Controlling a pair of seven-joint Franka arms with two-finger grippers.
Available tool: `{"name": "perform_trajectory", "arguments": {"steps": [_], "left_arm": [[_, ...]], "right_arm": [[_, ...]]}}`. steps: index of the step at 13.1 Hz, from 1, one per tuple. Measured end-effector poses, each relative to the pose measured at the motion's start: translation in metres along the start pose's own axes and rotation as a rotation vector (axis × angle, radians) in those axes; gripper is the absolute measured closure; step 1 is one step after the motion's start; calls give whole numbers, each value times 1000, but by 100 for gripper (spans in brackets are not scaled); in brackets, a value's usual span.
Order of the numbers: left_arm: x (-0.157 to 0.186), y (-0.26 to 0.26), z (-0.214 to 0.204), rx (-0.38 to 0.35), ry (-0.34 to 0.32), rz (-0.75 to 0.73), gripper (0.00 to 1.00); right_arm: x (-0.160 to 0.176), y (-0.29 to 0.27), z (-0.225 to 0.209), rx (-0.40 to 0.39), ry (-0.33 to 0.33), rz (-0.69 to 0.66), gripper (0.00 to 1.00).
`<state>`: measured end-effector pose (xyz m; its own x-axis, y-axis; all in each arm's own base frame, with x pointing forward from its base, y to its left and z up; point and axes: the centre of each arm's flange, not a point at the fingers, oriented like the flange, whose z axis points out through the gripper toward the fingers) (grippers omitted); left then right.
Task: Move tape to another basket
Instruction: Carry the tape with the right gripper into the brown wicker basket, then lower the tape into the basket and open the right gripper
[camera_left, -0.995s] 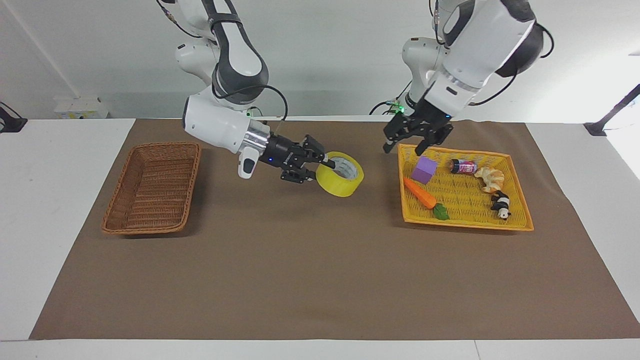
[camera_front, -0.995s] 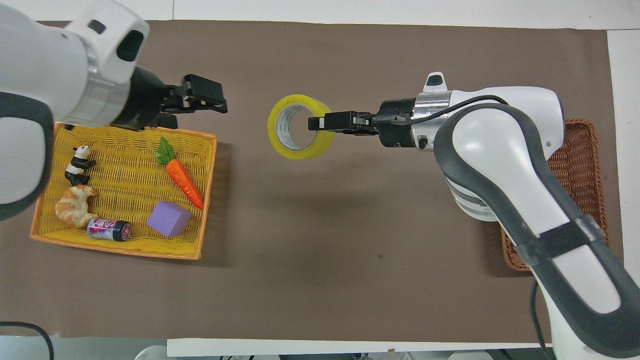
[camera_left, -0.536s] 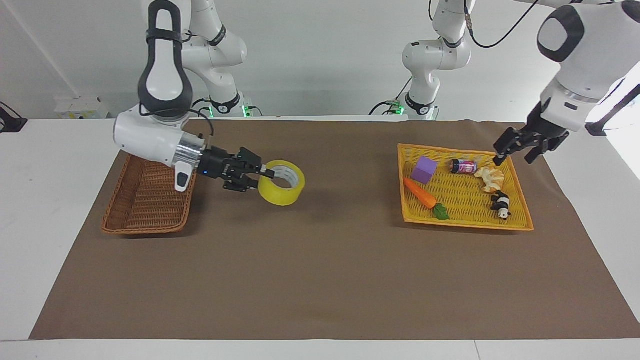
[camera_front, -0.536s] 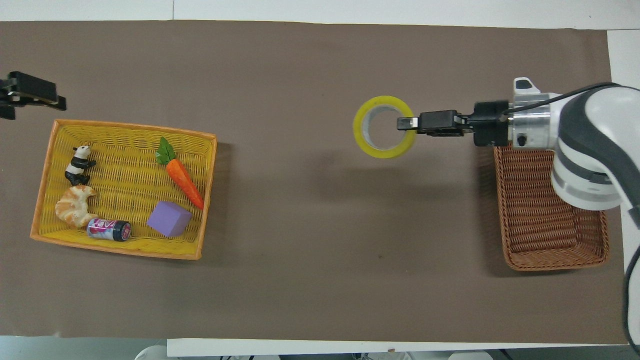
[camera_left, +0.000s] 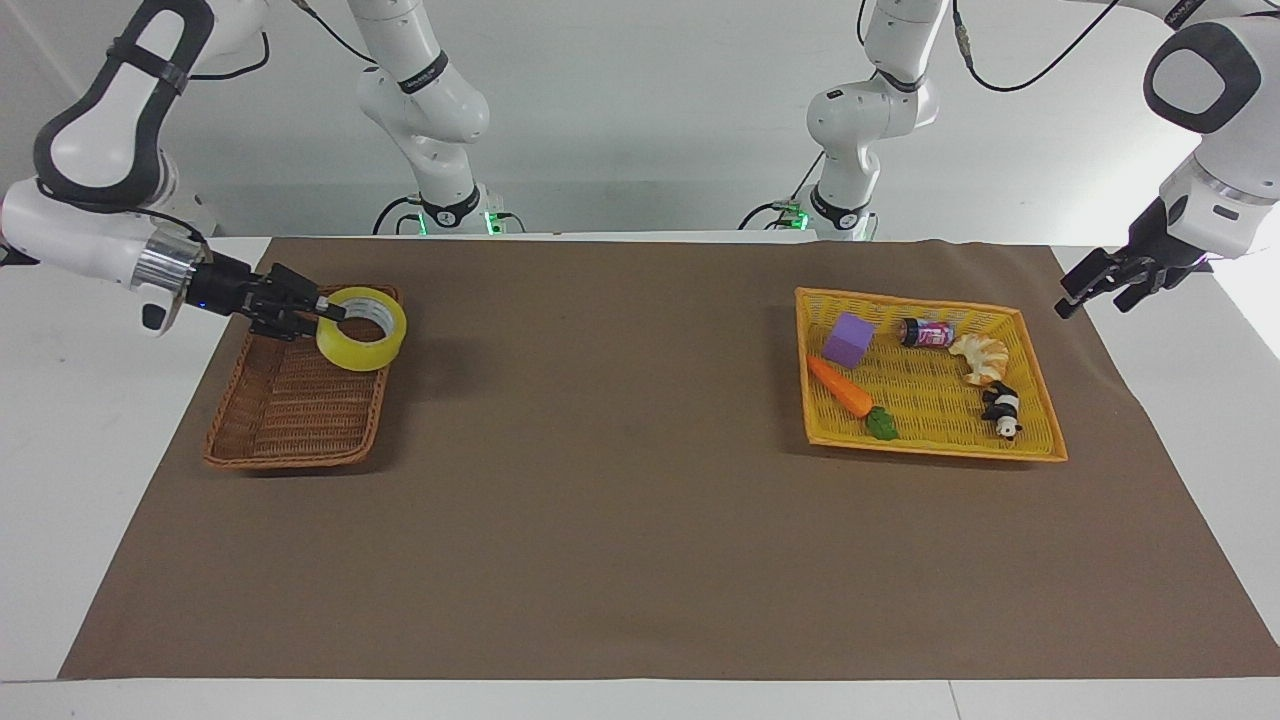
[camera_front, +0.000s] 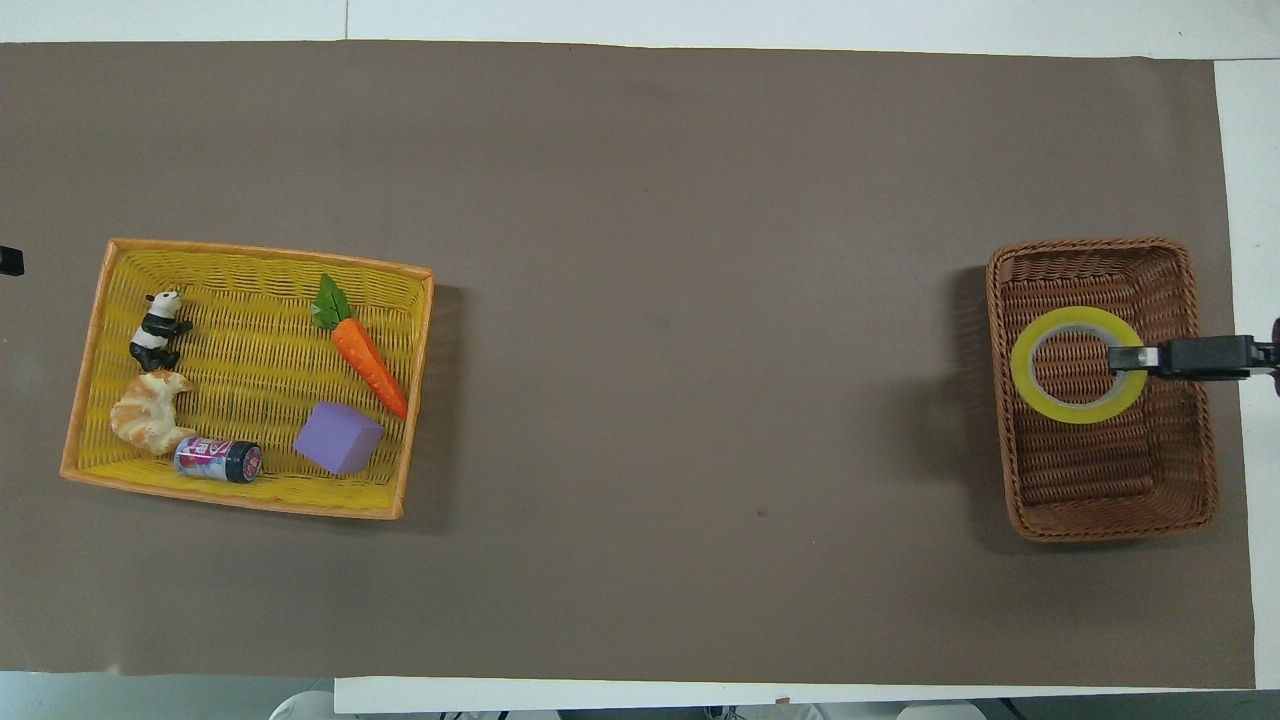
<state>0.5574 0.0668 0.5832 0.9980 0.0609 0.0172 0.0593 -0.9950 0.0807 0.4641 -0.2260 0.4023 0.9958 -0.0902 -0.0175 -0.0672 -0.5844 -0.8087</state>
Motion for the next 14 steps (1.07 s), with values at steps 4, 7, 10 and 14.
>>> {"name": "perform_trajectory", "arguments": {"steps": [4,7,10,14], "left_arm": [[1,32,-4,30,4,65,0],[-1,71,-9,29,2,134,0],[-4,76,-15,33,-11,144,0],[-3,75,-26,35,-40,143,0]], "right_arm": [[-28,66,-19,-4,5,33,47],[-27,86,-5,-26,-49,8,47],[-26,89,-4,-82,-80,-63,47],[-27,99,2,-103,-107,-131,47]]}}
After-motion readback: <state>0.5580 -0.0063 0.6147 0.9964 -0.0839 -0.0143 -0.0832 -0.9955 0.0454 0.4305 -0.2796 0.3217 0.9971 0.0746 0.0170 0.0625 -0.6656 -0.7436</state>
